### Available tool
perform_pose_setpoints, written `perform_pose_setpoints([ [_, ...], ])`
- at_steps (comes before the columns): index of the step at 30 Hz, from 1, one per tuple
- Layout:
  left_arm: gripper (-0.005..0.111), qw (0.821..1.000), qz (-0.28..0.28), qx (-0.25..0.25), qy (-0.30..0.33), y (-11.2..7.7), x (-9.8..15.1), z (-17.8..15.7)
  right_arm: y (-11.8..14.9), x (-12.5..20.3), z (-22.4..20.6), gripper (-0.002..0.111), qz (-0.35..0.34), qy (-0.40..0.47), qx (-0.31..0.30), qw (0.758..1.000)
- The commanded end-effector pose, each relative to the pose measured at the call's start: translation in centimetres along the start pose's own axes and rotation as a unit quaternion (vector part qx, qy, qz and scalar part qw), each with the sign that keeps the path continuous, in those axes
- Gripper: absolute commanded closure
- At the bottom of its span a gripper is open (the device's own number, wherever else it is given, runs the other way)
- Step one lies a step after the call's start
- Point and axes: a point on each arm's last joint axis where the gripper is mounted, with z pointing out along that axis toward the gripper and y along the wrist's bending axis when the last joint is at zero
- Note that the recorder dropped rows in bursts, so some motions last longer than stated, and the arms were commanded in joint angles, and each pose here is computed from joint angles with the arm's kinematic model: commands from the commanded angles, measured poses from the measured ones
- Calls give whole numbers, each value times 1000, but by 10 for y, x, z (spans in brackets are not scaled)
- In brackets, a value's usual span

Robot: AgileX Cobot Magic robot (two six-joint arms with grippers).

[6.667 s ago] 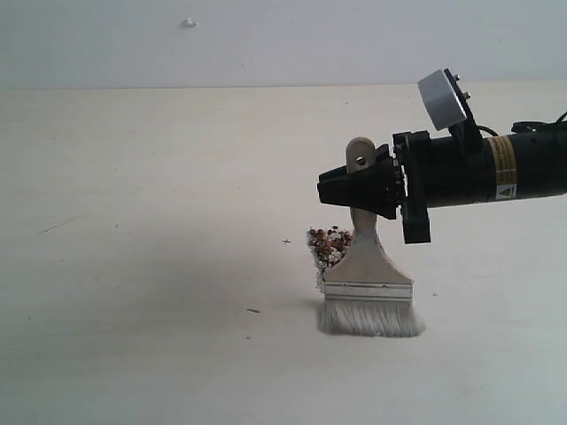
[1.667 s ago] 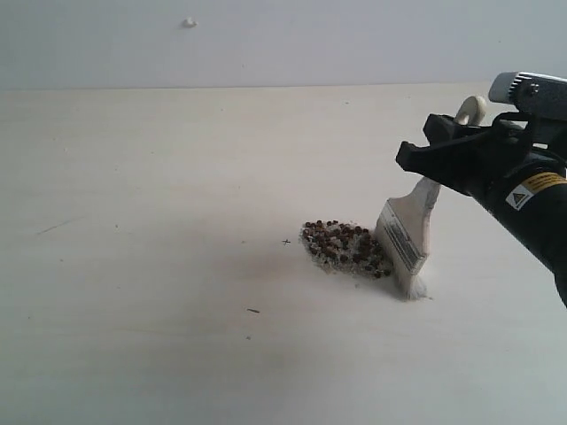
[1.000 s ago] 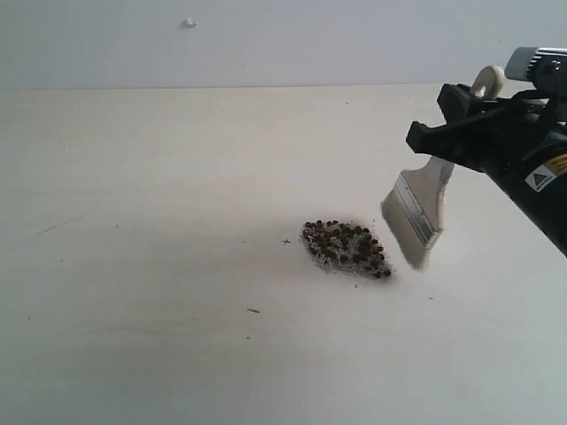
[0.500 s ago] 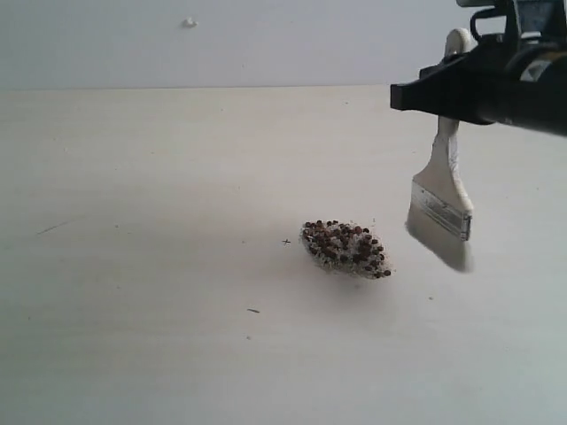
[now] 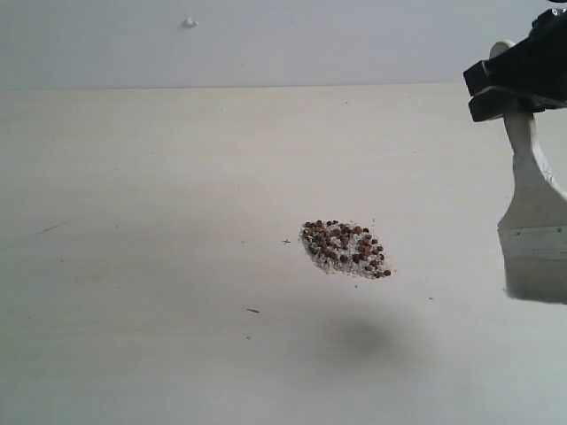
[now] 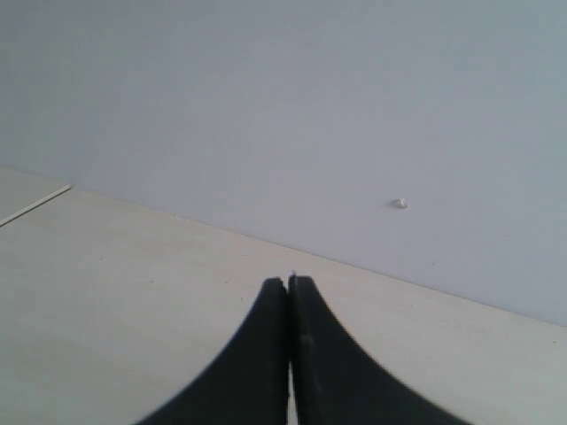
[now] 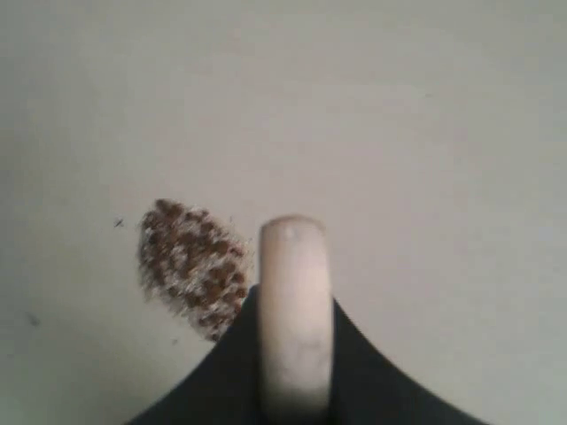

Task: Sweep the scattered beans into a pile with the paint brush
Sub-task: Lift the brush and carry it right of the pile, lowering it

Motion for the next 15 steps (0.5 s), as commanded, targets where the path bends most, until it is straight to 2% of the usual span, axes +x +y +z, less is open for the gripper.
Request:
perform_pose_setpoints([
  [1, 107, 1000, 0, -1, -2, 0, 1, 0, -6, 0, 8, 108, 20, 1, -100, 995],
  [8, 107, 1000, 0, -1, -2, 0, 1, 0, -26, 1, 39, 108, 64, 10, -104, 992],
  [15, 107, 1000, 0, -1, -2, 0, 1, 0, -30, 18, 91, 108, 85, 78, -208, 971],
])
